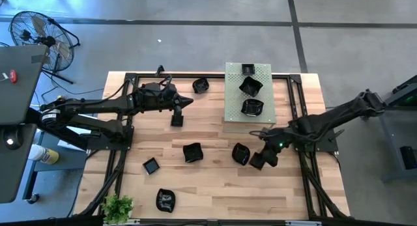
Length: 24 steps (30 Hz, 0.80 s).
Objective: Pick & Place Mini shaped plates
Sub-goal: Stack the black square plate on the black square plate on the shelf
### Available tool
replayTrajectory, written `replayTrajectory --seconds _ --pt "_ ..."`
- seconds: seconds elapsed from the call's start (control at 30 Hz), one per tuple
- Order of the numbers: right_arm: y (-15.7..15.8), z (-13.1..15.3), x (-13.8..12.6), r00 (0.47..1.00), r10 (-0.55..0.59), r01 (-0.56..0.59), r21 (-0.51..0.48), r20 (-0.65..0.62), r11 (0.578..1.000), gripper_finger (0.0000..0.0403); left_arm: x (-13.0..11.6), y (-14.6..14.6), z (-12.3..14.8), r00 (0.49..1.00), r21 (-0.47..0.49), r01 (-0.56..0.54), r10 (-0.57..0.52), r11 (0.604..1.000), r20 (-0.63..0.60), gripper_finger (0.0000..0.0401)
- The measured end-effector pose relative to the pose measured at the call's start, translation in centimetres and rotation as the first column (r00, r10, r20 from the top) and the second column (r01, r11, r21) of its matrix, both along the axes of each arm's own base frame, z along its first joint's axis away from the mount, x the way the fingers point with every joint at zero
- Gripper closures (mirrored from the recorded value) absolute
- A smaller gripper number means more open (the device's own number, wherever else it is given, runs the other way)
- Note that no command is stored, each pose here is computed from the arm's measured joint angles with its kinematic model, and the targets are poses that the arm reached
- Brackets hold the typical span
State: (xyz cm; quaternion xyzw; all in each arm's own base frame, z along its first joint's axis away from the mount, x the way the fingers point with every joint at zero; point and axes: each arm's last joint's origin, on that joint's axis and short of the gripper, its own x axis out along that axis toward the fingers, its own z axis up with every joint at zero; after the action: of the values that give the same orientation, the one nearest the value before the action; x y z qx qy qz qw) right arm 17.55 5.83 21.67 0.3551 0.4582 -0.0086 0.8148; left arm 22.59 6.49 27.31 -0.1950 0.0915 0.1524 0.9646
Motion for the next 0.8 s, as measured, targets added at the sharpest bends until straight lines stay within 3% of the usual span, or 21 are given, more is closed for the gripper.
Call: replayTrajectory --seconds 0.1,0.23,0.37,0.47,0.57,0.7,0.8 --pt "0.0 3.5 0.9 0.994 -0.035 0.032 0.025 0.102 0.999 0.0398 0.0 0.0 0.0 1.000 0.000 0.000 0.000 1.000 0.000 0.0401" --pt "-0.9 8.5 1.9 0.954 -0.099 0.117 -0.049 0.282 0.992 0.0399 0.0 0.0 0.0 1.000 0.002 -0.003 0.003 1.000 0.003 0.0401" --pt "-3.5 12.8 1.9 0.899 -0.224 0.278 -0.096 0.375 0.956 0.0400 0.0 0.0 0.1 1.000 0.004 -0.003 0.003 1.000 0.011 0.0401" --pt "-6.2 15.2 1.5 0.847 -0.351 0.423 -0.105 0.399 0.900 0.0397 0.0 0.0 0.1 1.000 0.008 -0.002 0.002 1.000 0.011 0.0401" --pt "-9.5 16.8 0.8 0.768 -0.489 0.572 -0.100 0.413 0.814 0.0399 0.0 0.0 0.1 1.000 0.022 -0.001 0.000 1.000 0.007 0.0401" --pt "-14.4 16.6 -0.4 0.673 -0.638 0.711 -0.092 0.374 0.697 0.0400 0.0 0.1 0.1 1.000 0.025 -0.014 0.014 1.000 0.006 0.0401" --pt "-18.4 15.7 -1.0 0.621 -0.710 0.768 -0.076 0.331 0.636 0.0399 0.0 0.1 0.1 1.000 0.026 -0.017 0.017 1.000 0.003 0.0401"
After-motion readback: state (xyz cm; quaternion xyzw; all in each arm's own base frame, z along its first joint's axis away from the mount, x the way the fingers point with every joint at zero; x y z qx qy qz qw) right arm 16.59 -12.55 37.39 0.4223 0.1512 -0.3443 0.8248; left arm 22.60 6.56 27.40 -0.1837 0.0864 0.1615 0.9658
